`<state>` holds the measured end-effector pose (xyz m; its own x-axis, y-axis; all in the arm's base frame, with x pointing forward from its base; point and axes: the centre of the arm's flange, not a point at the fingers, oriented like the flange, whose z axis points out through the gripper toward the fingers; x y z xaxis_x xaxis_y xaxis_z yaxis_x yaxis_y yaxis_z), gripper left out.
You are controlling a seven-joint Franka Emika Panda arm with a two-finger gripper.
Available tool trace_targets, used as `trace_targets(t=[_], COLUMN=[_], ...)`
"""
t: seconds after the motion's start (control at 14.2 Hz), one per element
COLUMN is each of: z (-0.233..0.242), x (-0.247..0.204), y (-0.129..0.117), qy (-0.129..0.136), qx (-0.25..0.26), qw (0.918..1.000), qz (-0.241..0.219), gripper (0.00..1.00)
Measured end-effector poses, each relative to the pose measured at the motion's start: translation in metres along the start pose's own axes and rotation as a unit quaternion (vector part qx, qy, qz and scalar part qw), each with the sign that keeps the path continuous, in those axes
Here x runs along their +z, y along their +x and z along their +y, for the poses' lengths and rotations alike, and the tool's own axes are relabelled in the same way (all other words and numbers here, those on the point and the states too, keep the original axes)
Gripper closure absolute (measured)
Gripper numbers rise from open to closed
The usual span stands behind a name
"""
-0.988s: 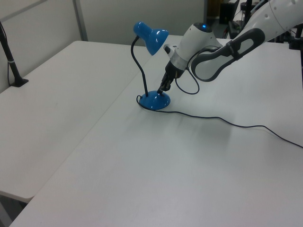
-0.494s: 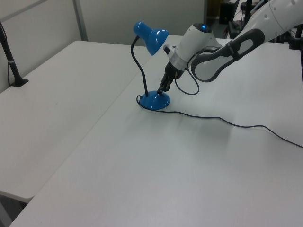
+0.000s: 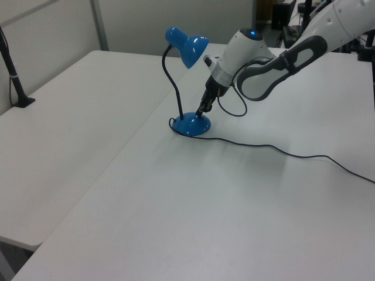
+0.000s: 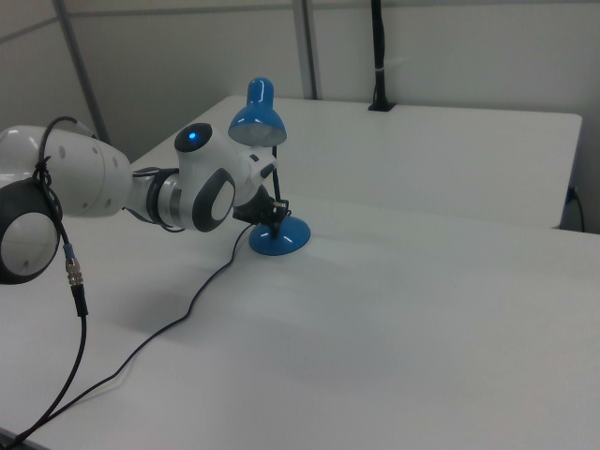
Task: Turn on the lamp
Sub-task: 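Press down on the base switch with the gripper fingers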
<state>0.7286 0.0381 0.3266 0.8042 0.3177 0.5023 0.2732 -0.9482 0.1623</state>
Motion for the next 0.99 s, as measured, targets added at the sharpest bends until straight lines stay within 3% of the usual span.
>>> trace_targets(t=[0.99], z=[-0.0031], x=[-0.0008], y=[-0.0078], qy=[0.002], qx=[-0.001], qw=[1.0000], qz=[-0.008], gripper=[0.99])
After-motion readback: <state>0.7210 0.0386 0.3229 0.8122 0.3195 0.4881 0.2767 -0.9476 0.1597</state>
